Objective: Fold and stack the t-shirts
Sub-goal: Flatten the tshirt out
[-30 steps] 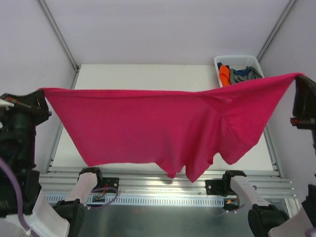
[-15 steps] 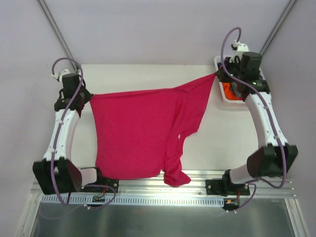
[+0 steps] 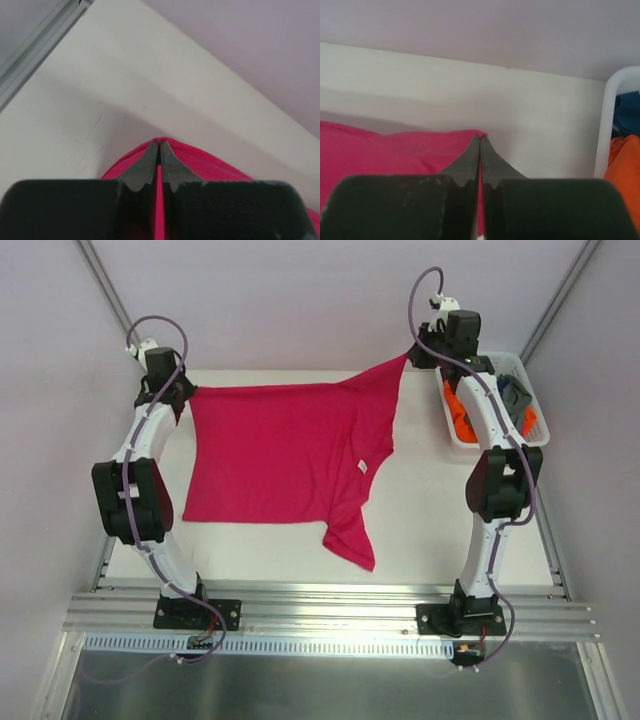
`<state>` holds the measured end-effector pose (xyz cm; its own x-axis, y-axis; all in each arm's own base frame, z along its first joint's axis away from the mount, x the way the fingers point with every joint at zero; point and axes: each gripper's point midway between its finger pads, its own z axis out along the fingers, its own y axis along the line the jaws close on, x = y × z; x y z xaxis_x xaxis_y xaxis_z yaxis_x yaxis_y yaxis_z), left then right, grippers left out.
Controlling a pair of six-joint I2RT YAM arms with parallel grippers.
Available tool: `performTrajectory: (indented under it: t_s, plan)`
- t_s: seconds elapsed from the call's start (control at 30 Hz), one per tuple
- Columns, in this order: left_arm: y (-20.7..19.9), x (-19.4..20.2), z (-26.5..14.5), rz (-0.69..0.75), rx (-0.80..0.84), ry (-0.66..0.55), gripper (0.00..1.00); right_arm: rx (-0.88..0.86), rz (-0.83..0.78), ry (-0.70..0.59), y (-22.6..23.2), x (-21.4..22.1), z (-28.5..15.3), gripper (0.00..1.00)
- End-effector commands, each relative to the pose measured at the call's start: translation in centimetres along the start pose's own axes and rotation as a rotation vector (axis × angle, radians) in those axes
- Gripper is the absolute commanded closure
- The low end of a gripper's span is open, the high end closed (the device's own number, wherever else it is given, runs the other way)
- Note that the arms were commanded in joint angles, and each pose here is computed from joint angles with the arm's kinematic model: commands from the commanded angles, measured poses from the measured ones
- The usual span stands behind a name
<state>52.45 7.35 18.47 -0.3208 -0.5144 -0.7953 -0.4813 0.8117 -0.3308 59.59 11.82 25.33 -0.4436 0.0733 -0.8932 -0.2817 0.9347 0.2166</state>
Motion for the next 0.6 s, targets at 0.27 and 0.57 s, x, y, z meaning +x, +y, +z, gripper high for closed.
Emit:
performTrajectory:
  t_s: [0.27, 0.57]
  plan:
    - [-4.2, -13.6, -20.8, 0.052, 0.294, -0.451, 1.00, 0.031, -0.260, -0.562, 8.4, -16.5, -30.3, 0.99]
    - [-1.4, -18.2, -41.3, 0.085, 0.365, -0.767, 1.00, 0.062, -0.429, -0.792, 12.6, -18.2, -47.9, 0.99]
